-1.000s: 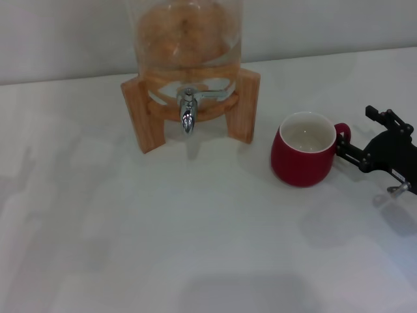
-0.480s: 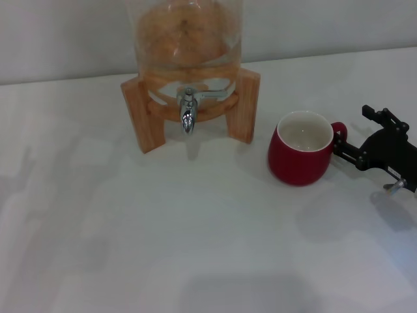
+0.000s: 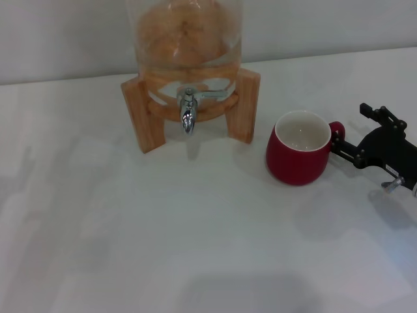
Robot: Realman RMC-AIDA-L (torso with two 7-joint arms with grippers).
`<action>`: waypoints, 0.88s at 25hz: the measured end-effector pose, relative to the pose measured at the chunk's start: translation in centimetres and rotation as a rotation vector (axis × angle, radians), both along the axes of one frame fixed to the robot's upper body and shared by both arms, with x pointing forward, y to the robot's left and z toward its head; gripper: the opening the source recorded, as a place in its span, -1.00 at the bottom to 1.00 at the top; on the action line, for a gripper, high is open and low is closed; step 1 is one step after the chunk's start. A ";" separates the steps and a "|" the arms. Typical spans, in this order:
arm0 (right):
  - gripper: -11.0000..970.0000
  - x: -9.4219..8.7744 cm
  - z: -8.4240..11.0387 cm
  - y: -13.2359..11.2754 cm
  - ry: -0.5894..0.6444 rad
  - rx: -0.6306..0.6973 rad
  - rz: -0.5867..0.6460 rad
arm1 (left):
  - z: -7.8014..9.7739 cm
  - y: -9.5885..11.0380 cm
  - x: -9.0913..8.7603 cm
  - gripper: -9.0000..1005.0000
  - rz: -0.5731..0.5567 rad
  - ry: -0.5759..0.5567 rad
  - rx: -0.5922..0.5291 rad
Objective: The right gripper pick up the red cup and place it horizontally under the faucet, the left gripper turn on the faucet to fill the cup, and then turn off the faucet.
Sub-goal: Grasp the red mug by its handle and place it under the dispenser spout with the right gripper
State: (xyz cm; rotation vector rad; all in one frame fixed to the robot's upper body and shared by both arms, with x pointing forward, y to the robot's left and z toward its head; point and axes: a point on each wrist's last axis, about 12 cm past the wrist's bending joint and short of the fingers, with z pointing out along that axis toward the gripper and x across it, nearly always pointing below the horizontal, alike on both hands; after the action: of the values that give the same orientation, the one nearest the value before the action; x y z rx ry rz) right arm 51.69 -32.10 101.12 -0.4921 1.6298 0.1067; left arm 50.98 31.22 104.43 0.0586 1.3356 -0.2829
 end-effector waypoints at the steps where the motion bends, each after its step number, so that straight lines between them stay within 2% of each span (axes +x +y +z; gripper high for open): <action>1: 0.60 0.0 0.0 0.0 0.000 0.000 0.000 | 0.0 0.0 0.0 0.64 0.000 0.000 0.000; 22: 0.59 0.0 -0.3 0.4 0.010 -0.020 -0.004 | -0.1 -0.1 0.0 0.64 0.000 0.002 -0.001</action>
State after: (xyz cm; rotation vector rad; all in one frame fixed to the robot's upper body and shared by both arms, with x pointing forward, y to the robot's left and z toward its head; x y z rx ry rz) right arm 51.69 -31.70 100.81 -0.5044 1.6424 0.0907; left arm 50.95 31.16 104.38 0.0575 1.3373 -0.2841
